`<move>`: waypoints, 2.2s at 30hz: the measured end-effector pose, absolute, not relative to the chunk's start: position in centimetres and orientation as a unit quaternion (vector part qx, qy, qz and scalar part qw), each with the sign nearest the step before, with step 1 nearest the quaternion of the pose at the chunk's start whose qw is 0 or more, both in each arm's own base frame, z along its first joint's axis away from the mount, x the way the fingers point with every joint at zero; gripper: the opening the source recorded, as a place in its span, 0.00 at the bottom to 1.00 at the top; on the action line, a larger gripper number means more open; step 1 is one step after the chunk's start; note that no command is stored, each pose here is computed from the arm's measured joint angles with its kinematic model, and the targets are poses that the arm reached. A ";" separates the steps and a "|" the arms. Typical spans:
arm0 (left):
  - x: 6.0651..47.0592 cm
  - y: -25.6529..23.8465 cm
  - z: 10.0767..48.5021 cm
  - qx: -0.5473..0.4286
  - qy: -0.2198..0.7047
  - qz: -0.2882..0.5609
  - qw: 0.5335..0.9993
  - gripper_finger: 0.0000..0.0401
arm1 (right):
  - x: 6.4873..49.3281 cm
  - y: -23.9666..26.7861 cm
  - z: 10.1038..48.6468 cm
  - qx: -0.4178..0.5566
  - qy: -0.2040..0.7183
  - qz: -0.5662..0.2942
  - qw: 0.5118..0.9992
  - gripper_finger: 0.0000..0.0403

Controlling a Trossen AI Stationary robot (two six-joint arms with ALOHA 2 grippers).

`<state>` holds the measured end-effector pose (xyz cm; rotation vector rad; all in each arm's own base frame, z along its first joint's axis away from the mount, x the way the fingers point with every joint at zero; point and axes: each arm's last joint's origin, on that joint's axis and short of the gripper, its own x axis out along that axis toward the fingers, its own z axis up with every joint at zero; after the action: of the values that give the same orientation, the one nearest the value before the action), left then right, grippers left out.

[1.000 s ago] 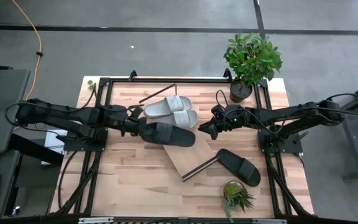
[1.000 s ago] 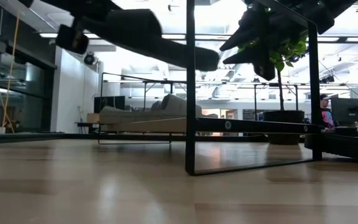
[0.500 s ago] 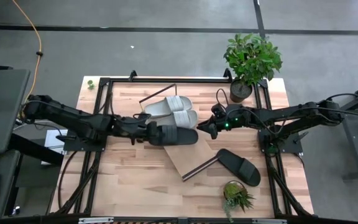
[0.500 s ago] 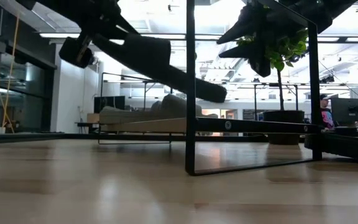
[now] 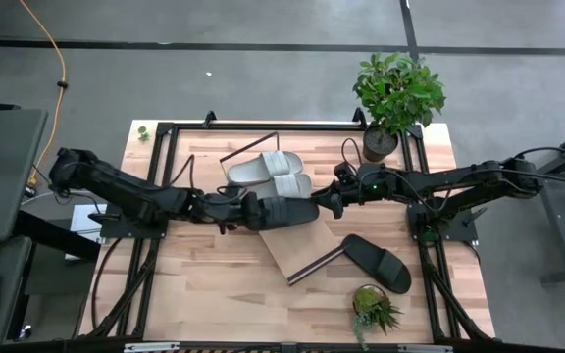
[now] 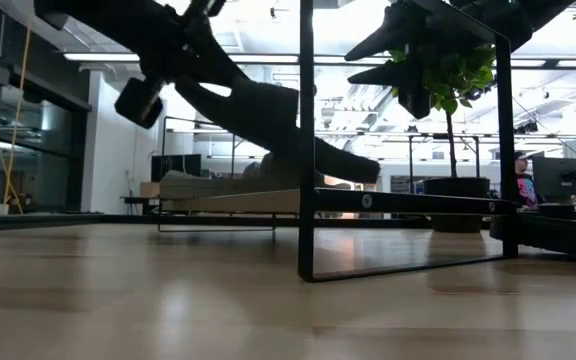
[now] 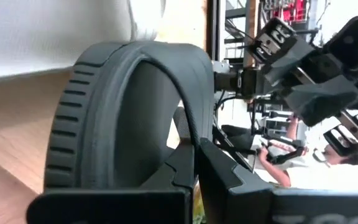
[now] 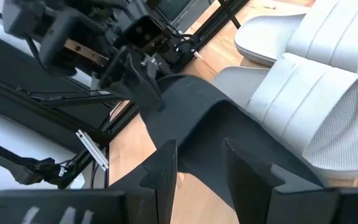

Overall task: Pick and place slides into the shelf
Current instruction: Put the left black slipper on the shelf

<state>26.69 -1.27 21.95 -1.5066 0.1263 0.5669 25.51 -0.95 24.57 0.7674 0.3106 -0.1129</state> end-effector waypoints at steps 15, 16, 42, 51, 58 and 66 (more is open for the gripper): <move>28.3 -1.4 18.8 -0.702 0.048 0.270 0.658 0.00 | 25.5 -0.9 24.6 0.374 0.152 -0.052 0.913 0.29; 28.2 -1.4 18.6 -0.704 0.048 0.272 0.654 0.00 | 25.5 -0.9 24.6 0.374 0.152 -0.052 0.913 0.29; 26.8 -1.1 16.5 -0.692 0.053 0.317 0.647 0.03 | 25.5 -1.0 24.5 0.373 0.155 -0.057 0.913 0.29; 26.8 -1.1 16.5 -0.688 0.056 0.316 0.651 0.09 | 25.5 -1.0 24.5 0.373 0.155 -0.057 0.913 0.29; 26.8 -1.1 16.5 -0.688 0.057 0.315 0.651 0.31 | 25.5 -1.0 24.5 0.373 0.155 -0.056 0.913 0.29; 26.6 -1.2 16.1 -0.685 0.088 0.321 0.647 0.48 | 25.5 -1.0 24.5 0.373 0.155 -0.057 0.913 0.29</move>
<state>26.56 -1.22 16.09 -1.5586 0.2009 0.7307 25.48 -1.00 24.49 0.7694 0.3188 -0.1164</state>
